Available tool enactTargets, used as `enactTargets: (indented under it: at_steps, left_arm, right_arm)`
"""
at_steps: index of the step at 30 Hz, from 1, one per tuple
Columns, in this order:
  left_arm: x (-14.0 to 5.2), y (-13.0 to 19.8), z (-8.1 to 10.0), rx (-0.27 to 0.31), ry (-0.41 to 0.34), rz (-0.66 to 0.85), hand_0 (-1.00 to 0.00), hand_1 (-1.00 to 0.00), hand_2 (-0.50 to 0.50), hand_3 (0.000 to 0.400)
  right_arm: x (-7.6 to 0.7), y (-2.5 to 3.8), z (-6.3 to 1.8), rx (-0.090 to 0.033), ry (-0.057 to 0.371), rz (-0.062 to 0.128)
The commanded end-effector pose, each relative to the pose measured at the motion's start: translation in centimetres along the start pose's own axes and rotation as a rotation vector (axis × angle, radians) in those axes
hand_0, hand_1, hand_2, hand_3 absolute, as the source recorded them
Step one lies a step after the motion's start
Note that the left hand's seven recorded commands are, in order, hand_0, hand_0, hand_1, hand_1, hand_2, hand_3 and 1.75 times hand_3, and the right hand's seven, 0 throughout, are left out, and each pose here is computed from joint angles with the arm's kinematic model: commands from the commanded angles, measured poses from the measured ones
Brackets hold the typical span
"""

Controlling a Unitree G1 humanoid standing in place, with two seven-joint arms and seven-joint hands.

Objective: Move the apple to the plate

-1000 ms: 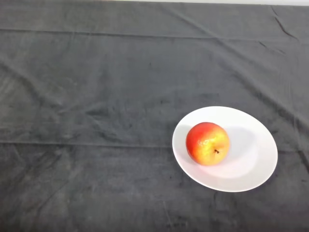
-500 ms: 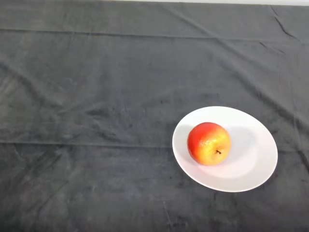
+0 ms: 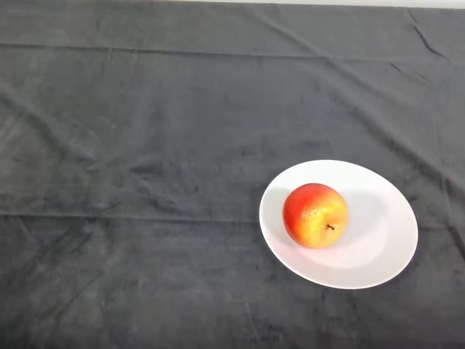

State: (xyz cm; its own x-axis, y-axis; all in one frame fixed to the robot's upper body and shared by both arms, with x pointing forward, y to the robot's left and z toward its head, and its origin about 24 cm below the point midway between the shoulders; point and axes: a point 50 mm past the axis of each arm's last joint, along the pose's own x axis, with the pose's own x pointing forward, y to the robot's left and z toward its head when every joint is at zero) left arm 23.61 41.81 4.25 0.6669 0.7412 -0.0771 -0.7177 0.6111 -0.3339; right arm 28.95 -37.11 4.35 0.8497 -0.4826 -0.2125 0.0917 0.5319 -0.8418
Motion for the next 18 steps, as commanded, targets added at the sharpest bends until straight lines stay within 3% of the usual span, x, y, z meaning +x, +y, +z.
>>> enactTargets:
  at_steps: [1,18]
  left_arm:
    - [0.67,0.06,1.73,0.022,-0.037,0.001,0.0,0.0,0.0,0.0]
    - [0.62,0.04,1.61,0.035,-0.03,-0.004,0.0,0.0,0.0,0.0]
  right_arm:
    - [-1.47,3.46,-2.65,-0.051,0.08,0.117]
    - [-1.47,3.46,-2.65,-0.05,0.08,0.117]
